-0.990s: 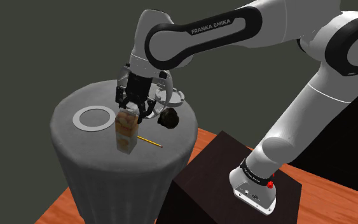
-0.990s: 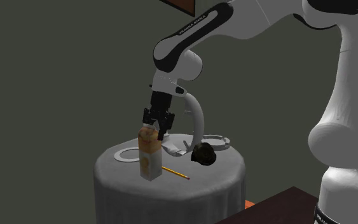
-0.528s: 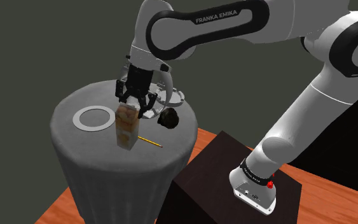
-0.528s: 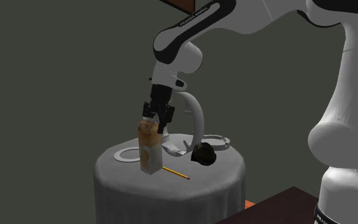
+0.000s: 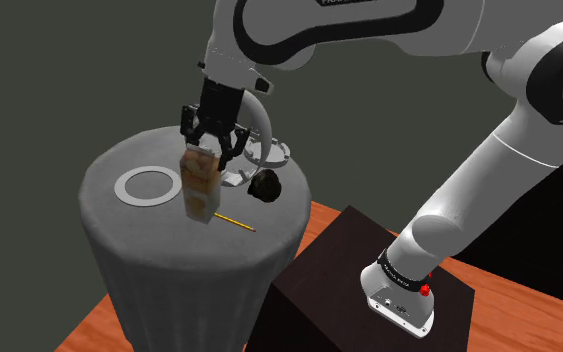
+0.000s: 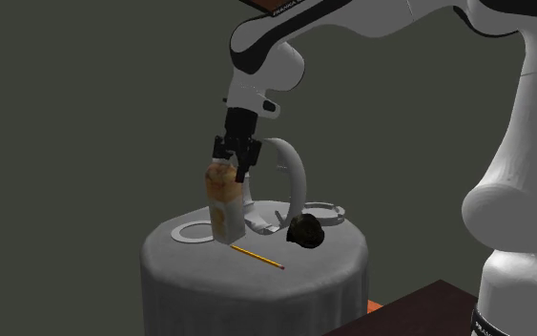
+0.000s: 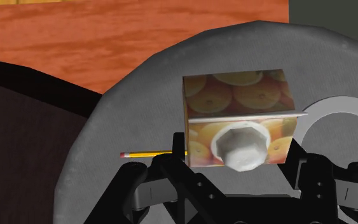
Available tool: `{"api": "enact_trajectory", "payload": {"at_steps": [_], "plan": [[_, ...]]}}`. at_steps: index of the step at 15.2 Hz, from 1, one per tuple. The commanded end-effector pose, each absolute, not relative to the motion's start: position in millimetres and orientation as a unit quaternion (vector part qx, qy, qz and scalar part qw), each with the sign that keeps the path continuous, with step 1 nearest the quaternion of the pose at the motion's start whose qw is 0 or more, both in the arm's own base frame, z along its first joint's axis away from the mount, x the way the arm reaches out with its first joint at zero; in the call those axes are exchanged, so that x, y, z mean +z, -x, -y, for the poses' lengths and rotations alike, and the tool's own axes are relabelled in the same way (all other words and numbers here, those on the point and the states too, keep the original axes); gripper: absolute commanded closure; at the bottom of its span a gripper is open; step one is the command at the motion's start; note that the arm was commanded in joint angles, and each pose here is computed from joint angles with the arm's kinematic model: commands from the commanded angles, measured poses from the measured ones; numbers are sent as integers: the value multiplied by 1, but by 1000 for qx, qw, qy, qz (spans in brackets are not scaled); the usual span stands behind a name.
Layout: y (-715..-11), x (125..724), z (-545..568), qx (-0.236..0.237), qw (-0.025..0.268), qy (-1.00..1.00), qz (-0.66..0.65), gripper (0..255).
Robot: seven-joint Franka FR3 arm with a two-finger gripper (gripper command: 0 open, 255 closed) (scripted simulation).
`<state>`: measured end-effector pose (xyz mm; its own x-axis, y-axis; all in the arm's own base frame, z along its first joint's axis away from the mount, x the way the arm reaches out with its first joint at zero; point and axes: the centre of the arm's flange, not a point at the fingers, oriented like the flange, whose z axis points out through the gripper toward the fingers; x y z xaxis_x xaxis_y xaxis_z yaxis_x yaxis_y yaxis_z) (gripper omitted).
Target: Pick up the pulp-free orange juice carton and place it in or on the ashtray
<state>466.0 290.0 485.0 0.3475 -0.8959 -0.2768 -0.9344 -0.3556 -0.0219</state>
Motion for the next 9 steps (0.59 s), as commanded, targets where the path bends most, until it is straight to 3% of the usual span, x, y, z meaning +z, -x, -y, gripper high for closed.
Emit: {"api": "enact_trajectory", "payload": {"at_steps": [1, 9], "plan": [[-466, 495, -289, 109, 88, 816, -561, 255], [-480, 526, -252, 109, 88, 816, -561, 255]]}}
